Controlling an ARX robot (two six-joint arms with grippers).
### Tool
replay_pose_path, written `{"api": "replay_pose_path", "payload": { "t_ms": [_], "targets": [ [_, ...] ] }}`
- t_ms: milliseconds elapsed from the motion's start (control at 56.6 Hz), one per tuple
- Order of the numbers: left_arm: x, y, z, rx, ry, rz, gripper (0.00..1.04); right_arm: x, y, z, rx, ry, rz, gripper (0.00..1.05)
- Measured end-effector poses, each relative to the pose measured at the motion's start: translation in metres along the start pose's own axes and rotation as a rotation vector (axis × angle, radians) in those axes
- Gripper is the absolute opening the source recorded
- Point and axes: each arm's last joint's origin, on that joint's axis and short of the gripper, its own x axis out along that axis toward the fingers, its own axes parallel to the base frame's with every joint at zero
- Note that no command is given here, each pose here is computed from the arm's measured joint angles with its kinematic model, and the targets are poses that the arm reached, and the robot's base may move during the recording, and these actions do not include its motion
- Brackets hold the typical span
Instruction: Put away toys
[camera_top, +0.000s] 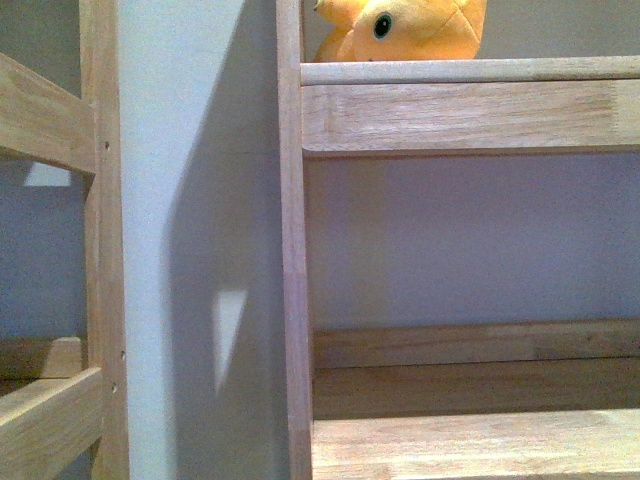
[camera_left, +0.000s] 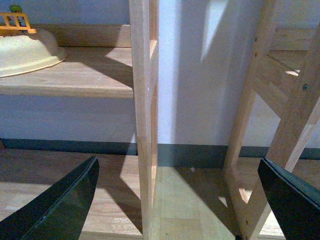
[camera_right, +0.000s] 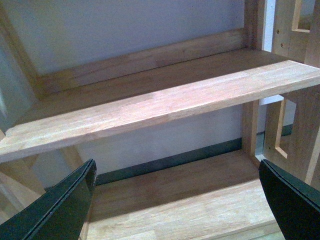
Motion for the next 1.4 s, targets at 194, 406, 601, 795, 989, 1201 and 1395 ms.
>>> {"api": "replay_pose_path", "payload": {
  "t_ms": [194,406,601,795,989,1201,1395],
  "targets": [
    [0.0,0.0,0.0,0.0,0.0,0.0,0.98,0.0,0.0,0.0,-0.028,0.014,0.038,0.95],
    [0.0,0.0,0.0,0.0,0.0,0.0,0.98,-0.001,-0.003,-0.008,-0.159,0.049,0.183,0.63],
    [0.0,0.0,0.0,0.0,0.0,0.0,0.98,-0.001,-0.005,-0.02,-0.183,0.054,0.18,0.24],
    [0.0,0.0,0.0,0.0,0.0,0.0,0.98,-0.001,-0.006,-0.024,-0.188,0.049,0.181,0.03],
    [0.0,0.0,0.0,0.0,0.0,0.0,0.98,-0.001,-0.007,-0.029,-0.189,0.052,0.18,0.03],
    [0.0,0.0,0.0,0.0,0.0,0.0,0.98,-0.002,-0.009,-0.036,-0.188,0.042,0.181,0.03],
    [0.0,0.0,0.0,0.0,0.0,0.0,0.98,-0.002,-0.009,-0.036,-0.19,0.041,0.181,0.13]
  ]
}}
